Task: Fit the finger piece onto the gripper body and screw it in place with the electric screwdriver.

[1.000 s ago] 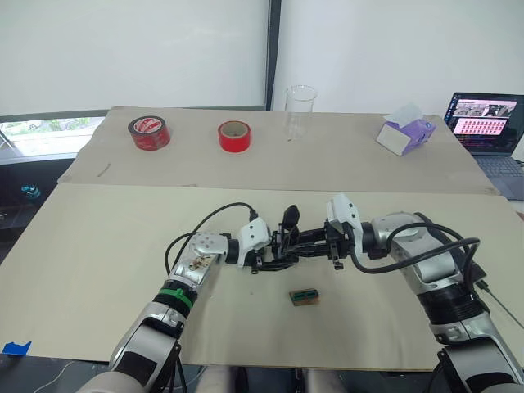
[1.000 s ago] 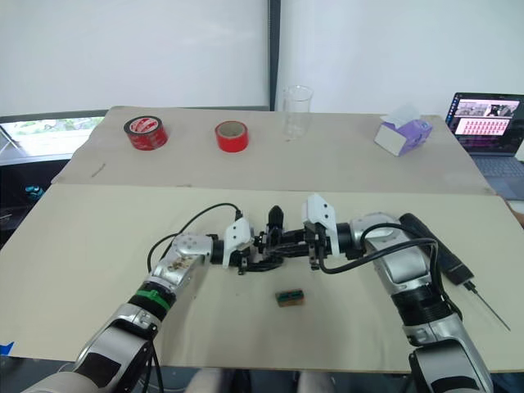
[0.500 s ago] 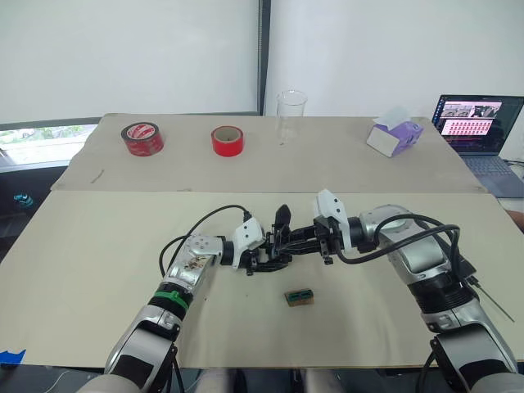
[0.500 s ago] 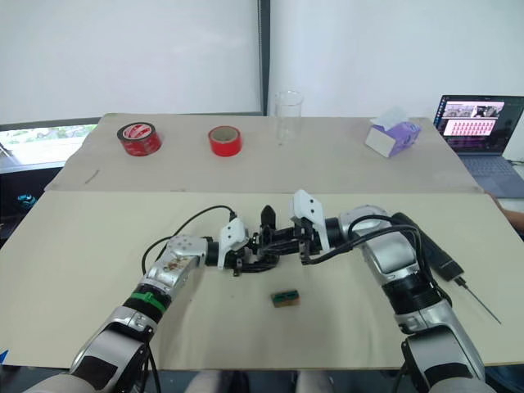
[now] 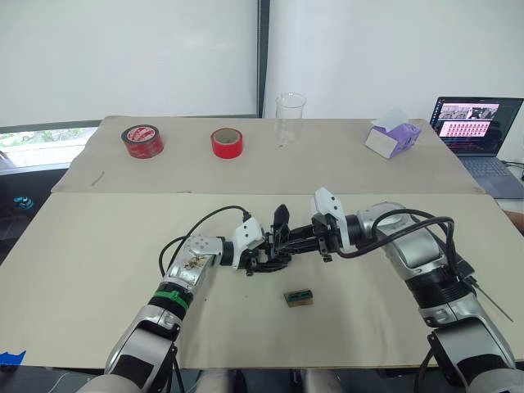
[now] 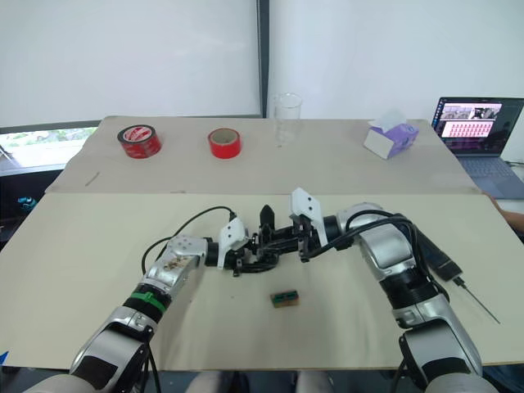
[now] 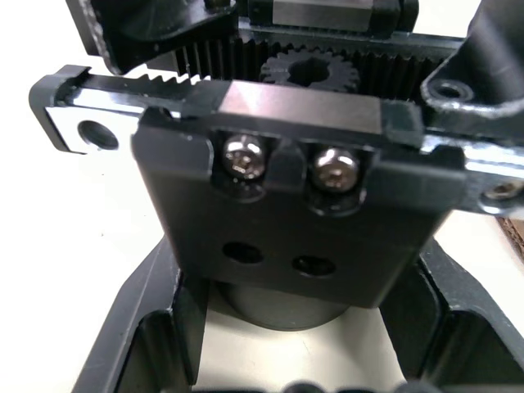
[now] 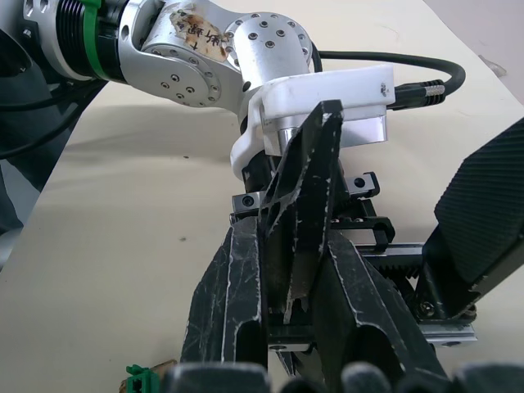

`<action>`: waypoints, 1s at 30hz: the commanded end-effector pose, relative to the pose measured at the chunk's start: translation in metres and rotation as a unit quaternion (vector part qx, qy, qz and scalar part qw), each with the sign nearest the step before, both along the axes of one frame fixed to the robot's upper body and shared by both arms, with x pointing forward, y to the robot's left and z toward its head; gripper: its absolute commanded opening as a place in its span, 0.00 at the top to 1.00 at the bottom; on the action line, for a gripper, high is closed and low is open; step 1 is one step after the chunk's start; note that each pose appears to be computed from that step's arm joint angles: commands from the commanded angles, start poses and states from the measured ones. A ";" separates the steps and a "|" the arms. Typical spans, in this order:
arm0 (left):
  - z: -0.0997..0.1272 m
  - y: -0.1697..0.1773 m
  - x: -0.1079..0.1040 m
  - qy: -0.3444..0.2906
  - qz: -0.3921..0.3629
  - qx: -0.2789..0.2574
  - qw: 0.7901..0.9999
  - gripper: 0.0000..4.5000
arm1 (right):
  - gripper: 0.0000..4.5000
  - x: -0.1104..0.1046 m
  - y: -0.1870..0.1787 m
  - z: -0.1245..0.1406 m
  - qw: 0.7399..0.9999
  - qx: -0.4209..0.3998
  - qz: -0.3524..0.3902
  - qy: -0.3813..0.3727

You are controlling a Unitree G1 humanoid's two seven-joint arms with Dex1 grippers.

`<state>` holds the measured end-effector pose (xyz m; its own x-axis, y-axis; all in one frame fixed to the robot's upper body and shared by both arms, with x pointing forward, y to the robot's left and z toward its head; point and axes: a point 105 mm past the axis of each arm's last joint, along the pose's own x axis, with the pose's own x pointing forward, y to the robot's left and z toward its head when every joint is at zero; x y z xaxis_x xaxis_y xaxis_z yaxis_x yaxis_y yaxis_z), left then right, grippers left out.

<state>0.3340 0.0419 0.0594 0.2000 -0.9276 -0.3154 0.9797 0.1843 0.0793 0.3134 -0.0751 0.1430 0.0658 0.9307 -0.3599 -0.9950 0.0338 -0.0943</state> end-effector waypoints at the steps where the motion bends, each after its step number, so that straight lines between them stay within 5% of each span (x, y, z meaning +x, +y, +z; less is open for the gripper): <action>1: -0.024 0.001 -0.015 0.039 -0.024 0.032 0.998 0.49 | 0.91 0.008 -0.015 -0.023 0.998 -0.054 -0.041 0.013; 7: -0.024 0.002 -0.015 0.036 -0.022 0.031 0.999 0.49 | 0.91 0.006 -0.009 -0.004 1.000 -0.013 -0.025 -0.010; 9: -0.024 0.002 -0.014 0.036 -0.020 0.031 0.999 0.49 | 0.69 0.005 -0.007 0.004 1.000 0.006 -0.017 -0.017; 18: -0.023 0.006 -0.009 0.031 -0.005 0.029 0.999 0.49 | 0.00 -0.010 -0.019 0.026 0.999 0.032 0.019 -0.027; 19: -0.023 0.006 -0.007 0.028 -0.001 0.028 0.999 0.49 | 0.00 -0.011 -0.021 0.026 0.999 0.031 0.018 -0.028; 24: -0.020 0.009 -0.004 0.017 0.013 0.019 1.000 0.01 | 0.00 -0.020 -0.045 0.041 0.998 0.048 -0.001 -0.048; 30: -0.012 0.043 -0.011 0.005 0.026 0.001 1.000 0.01 | 0.00 -0.034 -0.098 0.057 0.986 0.064 -0.112 -0.103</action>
<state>0.3267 0.0584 0.0611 0.2122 -0.9353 -0.2832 0.9760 0.1882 0.1099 0.2834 -0.1589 0.1782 0.2535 0.9325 -0.2573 -0.9594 0.2084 -0.1901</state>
